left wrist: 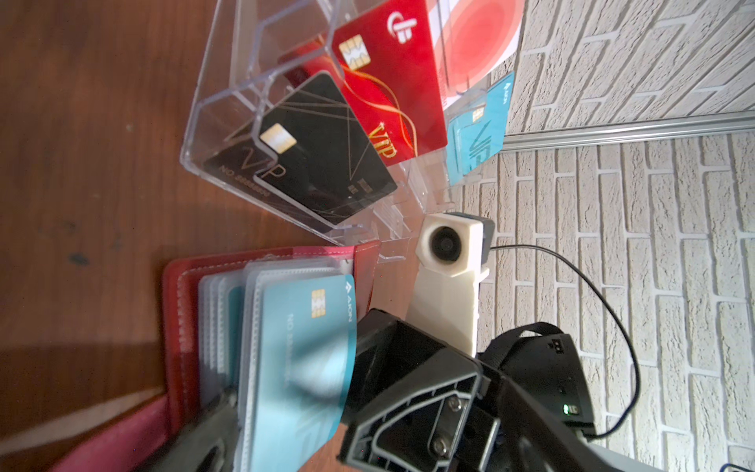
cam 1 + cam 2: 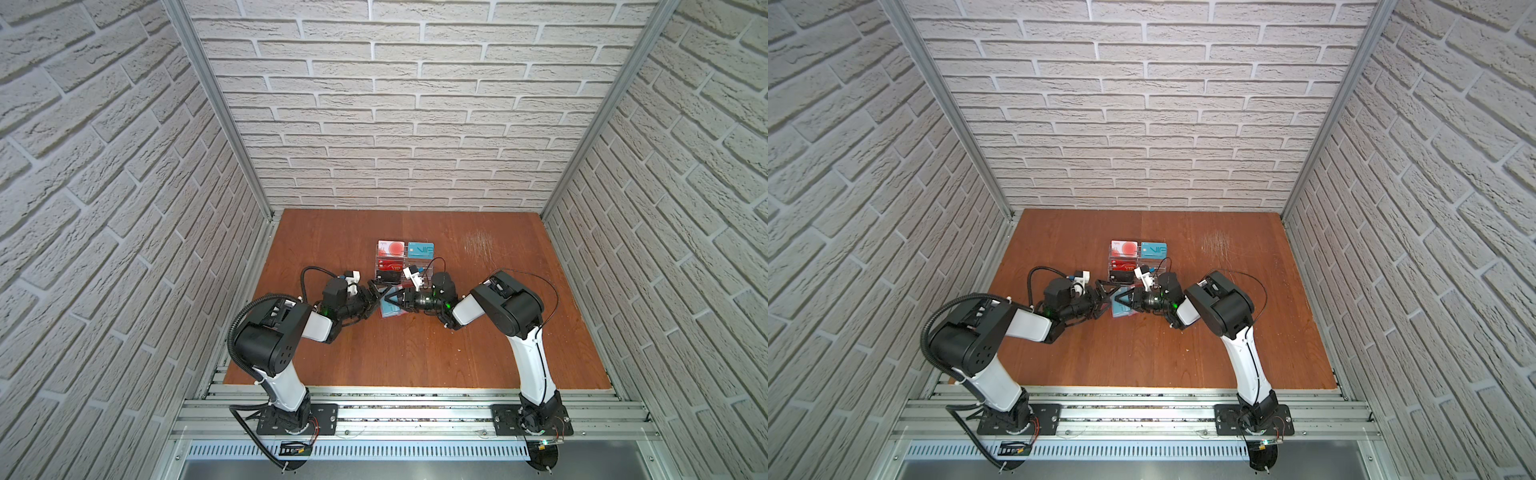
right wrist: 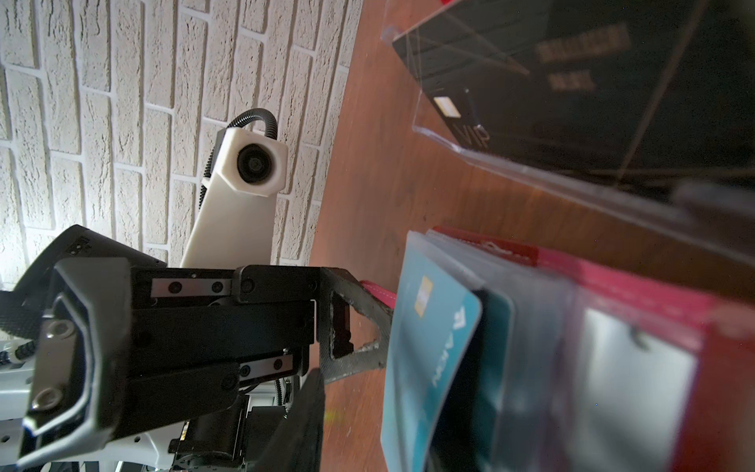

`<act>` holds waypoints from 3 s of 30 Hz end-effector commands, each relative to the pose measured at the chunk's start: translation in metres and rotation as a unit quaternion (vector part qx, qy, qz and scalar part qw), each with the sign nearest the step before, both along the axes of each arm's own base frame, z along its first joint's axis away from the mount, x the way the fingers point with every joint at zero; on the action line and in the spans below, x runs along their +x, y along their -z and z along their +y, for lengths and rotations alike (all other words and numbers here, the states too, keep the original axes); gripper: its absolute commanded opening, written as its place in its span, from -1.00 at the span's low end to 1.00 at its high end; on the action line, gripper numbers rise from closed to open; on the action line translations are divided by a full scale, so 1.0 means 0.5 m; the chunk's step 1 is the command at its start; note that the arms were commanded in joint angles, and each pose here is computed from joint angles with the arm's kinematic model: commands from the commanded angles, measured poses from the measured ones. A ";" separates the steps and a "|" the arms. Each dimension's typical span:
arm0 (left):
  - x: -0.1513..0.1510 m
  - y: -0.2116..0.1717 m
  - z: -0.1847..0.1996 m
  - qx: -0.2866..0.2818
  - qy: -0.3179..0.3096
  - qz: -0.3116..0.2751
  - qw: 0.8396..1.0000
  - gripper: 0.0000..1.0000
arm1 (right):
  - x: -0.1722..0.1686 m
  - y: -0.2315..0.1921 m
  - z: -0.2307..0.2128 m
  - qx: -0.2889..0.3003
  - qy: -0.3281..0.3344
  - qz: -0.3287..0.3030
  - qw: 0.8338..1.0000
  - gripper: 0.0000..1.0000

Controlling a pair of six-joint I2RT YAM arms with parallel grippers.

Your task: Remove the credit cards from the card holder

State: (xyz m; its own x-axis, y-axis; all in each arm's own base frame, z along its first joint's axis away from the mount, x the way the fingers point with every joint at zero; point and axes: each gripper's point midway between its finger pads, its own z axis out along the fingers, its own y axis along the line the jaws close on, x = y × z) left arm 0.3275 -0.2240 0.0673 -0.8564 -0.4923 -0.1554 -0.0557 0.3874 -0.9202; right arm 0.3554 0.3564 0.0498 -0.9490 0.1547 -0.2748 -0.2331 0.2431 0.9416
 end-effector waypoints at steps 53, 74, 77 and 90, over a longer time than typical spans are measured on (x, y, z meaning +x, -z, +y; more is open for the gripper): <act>-0.071 0.161 0.056 0.068 -0.026 0.146 0.987 0.96 | -0.035 -0.106 -0.061 0.068 -0.030 -0.050 0.996 -0.37; -0.071 0.160 0.056 0.067 -0.025 0.145 0.987 0.96 | -0.014 -0.022 -0.076 -0.009 -0.002 -0.010 1.000 -0.55; -0.072 0.160 0.056 0.067 -0.025 0.145 0.987 0.97 | -0.013 -0.019 -0.076 -0.015 -0.003 -0.007 1.000 -0.64; -0.077 0.157 0.057 0.067 -0.022 0.142 0.987 0.96 | -0.027 -0.024 -0.089 -0.036 -0.003 -0.009 0.999 -0.72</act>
